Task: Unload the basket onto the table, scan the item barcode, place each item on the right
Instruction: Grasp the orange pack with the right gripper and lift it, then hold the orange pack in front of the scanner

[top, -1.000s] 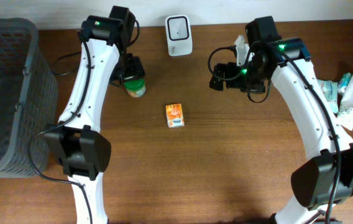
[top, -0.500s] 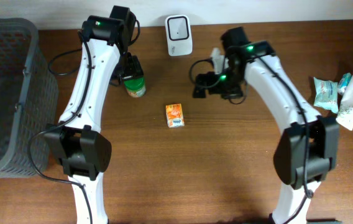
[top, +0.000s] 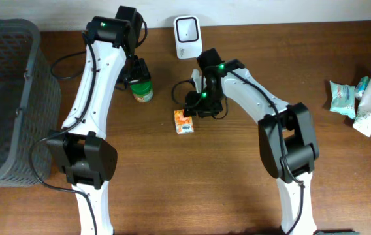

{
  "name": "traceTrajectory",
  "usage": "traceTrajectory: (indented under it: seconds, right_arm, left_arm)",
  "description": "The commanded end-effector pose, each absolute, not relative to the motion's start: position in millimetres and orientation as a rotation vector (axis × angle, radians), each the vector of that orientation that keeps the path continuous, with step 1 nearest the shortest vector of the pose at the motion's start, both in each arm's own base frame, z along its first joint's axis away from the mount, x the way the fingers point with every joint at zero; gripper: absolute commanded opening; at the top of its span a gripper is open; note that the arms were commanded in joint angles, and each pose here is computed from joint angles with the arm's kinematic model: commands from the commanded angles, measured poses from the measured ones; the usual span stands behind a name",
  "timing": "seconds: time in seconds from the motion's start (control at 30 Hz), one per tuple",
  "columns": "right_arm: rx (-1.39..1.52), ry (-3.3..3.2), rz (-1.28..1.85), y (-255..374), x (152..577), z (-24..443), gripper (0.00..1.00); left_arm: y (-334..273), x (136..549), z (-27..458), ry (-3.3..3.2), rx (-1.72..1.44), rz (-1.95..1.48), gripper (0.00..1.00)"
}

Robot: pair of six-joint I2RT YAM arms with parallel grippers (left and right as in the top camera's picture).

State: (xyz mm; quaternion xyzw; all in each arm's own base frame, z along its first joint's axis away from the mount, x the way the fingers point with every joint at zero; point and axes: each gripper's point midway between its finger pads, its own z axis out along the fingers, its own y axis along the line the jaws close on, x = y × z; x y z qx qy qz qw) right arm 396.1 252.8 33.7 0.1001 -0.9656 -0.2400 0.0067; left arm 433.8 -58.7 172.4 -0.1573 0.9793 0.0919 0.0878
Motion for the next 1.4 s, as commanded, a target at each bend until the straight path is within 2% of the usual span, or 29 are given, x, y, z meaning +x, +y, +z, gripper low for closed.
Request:
traceTrajectory:
  seconds: [0.0,0.13,0.23,0.37,0.4,0.43,0.53,0.63,0.7,0.9,1.0,1.17,1.37]
  right_arm:
    - [0.351,-3.024,-0.698,258.8,388.7,28.7,0.52]
    - [0.338,-3.0,-0.679,258.1,386.3,13.7,0.51]
    - [0.318,-2.959,-0.658,256.8,380.5,-5.1,0.43]
    - [0.314,-2.946,-0.648,256.4,378.3,-11.5,0.2]
    - [0.317,-2.943,-0.651,257.7,377.5,-11.3,0.06]
    - [0.318,-2.93,-0.658,259.3,374.3,-10.6,0.04]
    - [0.296,-2.848,-0.764,262.5,364.5,0.2,0.04]
    - [0.447,-2.649,-1.302,273.4,366.9,55.1,0.04]
    - [0.422,-2.512,-1.627,264.6,377.6,91.6,0.04]
    - [0.402,-2.387,-1.989,232.7,396.1,130.0,0.04]
    - [0.439,-2.271,-2.265,222.6,407.4,160.5,0.04]
    - [0.458,-2.331,-2.314,201.5,426.5,171.8,0.04]
    - [0.473,-2.401,-2.361,176.2,445.6,219.7,0.04]
  left_arm:
    - [-56.3,436.8,178.2,2.895,-0.46,0.278,0.99]
    - [-56.3,436.8,178.2,2.895,-0.46,0.278,0.99]
    - [-56.3,436.8,178.2,2.895,-0.46,0.278,0.99]
    - [-56.3,436.8,178.2,2.895,-0.46,0.278,0.99]
    - [-56.3,436.9,178.2,2.895,-0.46,0.278,0.99]
    - [-56.3,436.8,178.2,2.895,-0.46,0.278,0.99]
    - [-56.3,436.8,178.2,2.895,-0.46,0.278,0.99]
    - [-56.3,436.8,178.2,2.895,-0.46,0.278,0.99]
    - [-56.3,436.9,178.2,2.895,-0.46,0.278,0.99]
    - [-56.3,436.8,178.2,2.895,-0.46,0.278,0.99]
    - [-56.3,436.9,178.2,2.895,-0.46,0.278,0.99]
    - [-56.3,436.8,178.2,2.895,-0.46,0.278,0.99]
    - [-56.3,436.8,178.2,2.895,-0.46,0.278,0.99]
